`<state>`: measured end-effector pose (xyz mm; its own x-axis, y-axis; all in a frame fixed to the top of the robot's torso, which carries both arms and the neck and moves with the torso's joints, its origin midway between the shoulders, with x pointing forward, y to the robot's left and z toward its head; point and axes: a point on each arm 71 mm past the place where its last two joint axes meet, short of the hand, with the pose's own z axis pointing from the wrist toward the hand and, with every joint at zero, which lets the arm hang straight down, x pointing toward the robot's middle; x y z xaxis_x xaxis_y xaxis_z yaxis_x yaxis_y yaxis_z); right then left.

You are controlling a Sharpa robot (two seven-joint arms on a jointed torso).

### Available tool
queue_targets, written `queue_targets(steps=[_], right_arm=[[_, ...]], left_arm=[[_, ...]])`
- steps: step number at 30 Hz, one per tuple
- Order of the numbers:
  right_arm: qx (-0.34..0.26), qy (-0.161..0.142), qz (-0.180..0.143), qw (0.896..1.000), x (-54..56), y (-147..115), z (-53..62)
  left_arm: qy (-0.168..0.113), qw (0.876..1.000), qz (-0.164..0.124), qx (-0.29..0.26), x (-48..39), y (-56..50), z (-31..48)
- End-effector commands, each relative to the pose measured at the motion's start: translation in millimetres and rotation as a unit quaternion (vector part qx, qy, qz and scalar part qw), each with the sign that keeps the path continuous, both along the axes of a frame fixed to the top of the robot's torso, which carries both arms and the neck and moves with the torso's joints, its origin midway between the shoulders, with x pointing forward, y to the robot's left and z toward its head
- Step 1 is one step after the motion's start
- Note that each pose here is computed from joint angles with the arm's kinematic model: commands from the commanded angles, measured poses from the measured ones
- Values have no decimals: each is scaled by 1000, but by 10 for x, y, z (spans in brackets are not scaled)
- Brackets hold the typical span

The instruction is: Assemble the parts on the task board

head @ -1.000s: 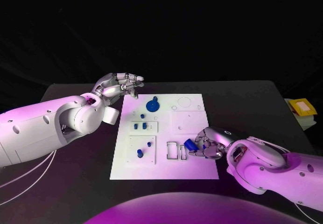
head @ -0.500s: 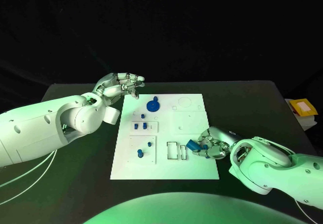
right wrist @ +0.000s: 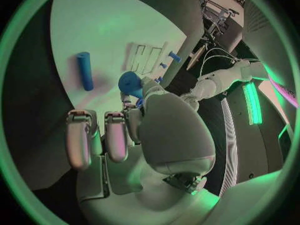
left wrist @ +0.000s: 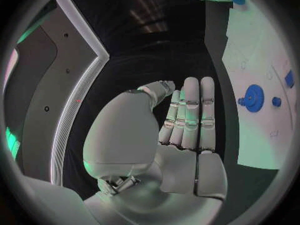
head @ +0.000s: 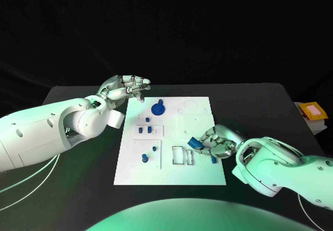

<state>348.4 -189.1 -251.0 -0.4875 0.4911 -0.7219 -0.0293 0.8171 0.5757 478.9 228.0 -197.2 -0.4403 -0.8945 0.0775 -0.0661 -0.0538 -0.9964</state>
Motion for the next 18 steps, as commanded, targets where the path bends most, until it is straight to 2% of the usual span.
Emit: queue_targets(steps=[1,6,18], right_arm=[[15,14,16,1000,-17,83,-4],[12,38,40,998,-34,192,-33],[-1,58,73,996,-18,384,-99]], left_arm=[[-2,1000,-11,-4,-6,-29,10],[-2,1000,-12,-5,-7,-37,11],[-2,1000,-12,-5,-11,-37,12]])
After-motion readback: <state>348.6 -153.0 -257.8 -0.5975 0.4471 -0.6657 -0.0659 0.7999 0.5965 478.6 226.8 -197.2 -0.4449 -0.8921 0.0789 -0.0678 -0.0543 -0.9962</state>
